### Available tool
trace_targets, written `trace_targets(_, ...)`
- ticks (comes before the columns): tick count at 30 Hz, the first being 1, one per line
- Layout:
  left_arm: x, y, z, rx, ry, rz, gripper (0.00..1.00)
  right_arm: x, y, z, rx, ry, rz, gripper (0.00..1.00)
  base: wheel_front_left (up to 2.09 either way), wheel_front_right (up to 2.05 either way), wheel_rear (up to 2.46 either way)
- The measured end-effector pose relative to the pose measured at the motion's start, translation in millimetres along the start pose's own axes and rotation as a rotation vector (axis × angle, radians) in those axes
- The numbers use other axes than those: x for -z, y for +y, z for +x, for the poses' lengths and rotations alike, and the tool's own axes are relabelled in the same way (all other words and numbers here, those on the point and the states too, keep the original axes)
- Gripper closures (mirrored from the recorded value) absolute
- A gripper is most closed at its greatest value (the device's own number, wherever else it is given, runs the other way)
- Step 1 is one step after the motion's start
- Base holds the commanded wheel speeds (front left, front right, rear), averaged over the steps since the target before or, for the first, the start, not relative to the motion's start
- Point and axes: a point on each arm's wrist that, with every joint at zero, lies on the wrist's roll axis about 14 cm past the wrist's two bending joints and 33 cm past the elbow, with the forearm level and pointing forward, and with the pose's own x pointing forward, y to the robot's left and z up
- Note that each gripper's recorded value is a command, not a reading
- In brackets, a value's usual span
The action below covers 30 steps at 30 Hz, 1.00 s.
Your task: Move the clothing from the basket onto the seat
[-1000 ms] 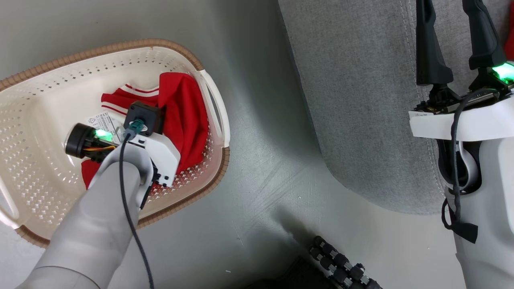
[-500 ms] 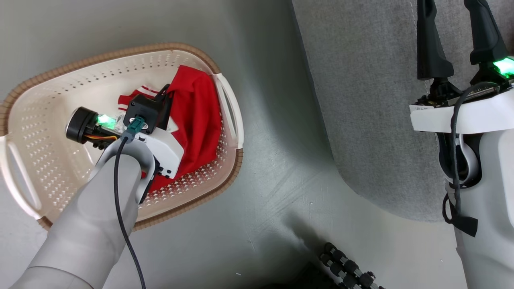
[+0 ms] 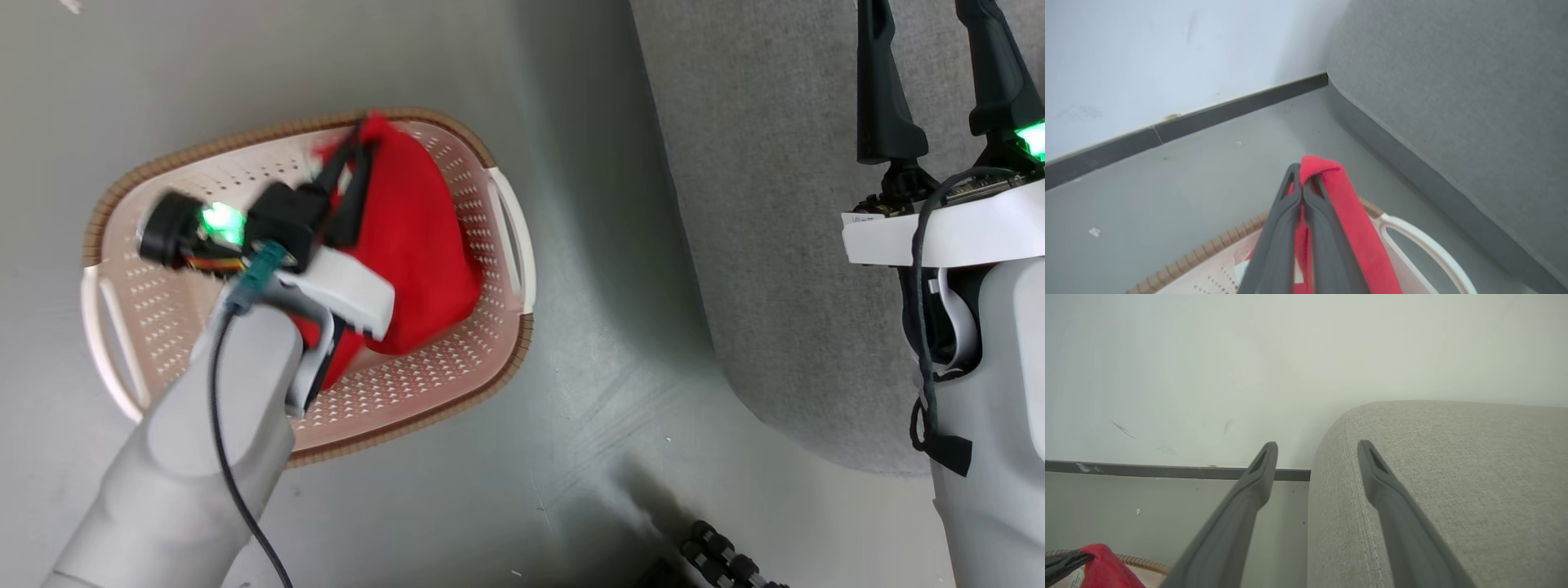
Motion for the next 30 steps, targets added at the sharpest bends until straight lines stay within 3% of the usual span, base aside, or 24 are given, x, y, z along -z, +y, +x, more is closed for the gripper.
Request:
trace_targets(8,-115.3,24.4,-12.9,-0.093,-0.319,0.008,1.0,-13.0,5.6,4.5,-0.011,-0.034,-0.011,0.0,0.0,0.0,0.0)
trace_targets(17,-167.2,37.3,-60.8,-0.154,-0.444,0.097,1.0,-32.6,18.5,6.3,-0.055,-0.072,-0.022,0.0,0.0,0.0,0.0)
trace_targets(30,-212.9,30.1,-121.8,-0.186,-0.527,0.209,1.0,-62.2,35.4,-6.3,-0.118,-0.114,-0.012,0.0,0.0,0.0,0.0)
